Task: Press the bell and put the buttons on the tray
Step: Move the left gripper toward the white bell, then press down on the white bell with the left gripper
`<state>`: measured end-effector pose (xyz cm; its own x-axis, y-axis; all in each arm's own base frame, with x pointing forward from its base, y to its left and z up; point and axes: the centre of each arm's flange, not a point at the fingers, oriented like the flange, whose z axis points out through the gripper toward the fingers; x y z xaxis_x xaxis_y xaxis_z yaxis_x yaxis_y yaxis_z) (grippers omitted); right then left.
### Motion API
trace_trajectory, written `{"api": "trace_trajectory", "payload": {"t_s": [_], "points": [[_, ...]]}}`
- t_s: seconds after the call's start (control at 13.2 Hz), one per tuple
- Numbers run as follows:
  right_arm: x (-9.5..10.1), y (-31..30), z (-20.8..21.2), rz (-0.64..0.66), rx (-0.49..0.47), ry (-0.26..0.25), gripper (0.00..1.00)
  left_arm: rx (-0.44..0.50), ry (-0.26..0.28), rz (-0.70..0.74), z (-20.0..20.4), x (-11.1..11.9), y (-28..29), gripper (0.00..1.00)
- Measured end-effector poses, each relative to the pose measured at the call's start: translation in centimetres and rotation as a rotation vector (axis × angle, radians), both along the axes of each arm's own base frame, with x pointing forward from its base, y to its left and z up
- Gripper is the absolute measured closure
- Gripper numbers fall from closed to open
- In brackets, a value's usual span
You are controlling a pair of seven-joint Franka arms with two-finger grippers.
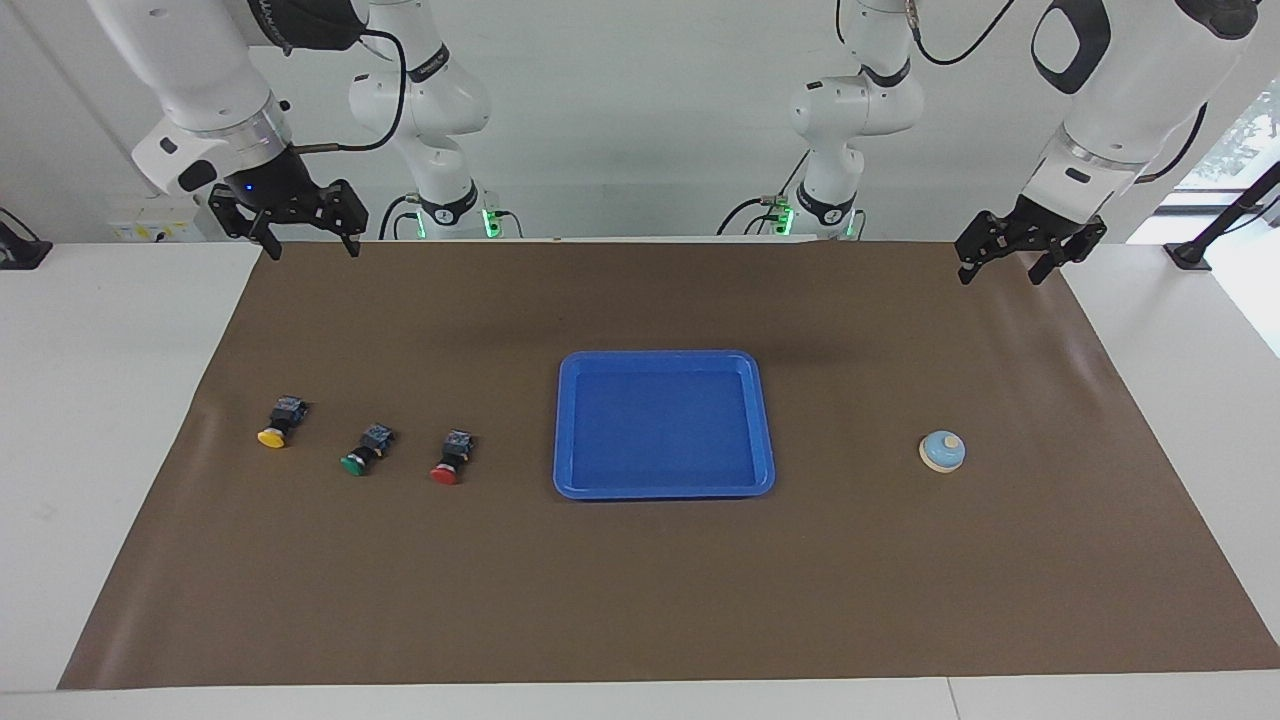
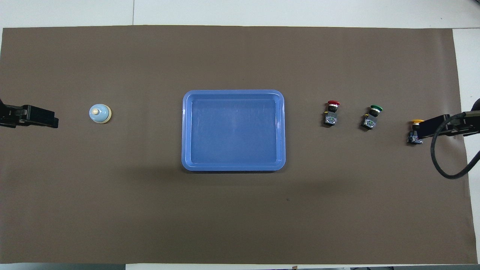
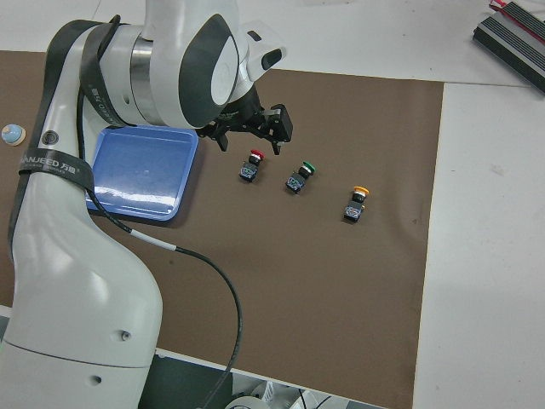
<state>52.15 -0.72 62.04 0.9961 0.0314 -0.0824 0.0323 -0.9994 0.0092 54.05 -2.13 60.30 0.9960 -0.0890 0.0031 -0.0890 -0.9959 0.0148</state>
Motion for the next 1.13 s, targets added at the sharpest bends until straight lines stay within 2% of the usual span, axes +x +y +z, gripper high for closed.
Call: {"api": "trace_trajectory", "payload": {"t_s": [0.08, 0.15, 0.53, 0.68, 0.91, 1.13], "points": [[0.0, 0.0, 0.0, 0.0, 0.0, 0.0, 0.0, -0.001, -0.015, 0.0, -0.4, 0.3, 0.0, 0.0], [0.0, 0.0, 0.0, 0.0, 0.0, 0.0, 0.0, -0.001, -0.027, 0.0, -1.1, 0.7, 0.0, 0.07], [0.0, 0.0, 0.0, 0.0, 0.0, 0.0, 0.0, -0.006, -0.05, 0.02, -7.0, 4.3, 0.9, 0.78], [0.0, 0.0, 0.0, 0.0, 0.0, 0.0, 0.0, -0.008, -0.056, 0.033, -10.3, 6.1, 1.6, 0.99], [0.0, 0.0, 0.0, 0.0, 0.0, 0.0, 0.0, -0.011, -0.07, 0.045, -15.4, 8.1, 2.3, 0.99], [0.0, 0.0, 0.0, 0.0, 0.0, 0.0, 0.0, -0.011, -0.083, 0.056, -19.4, 8.7, 2.8, 0.99]]}}
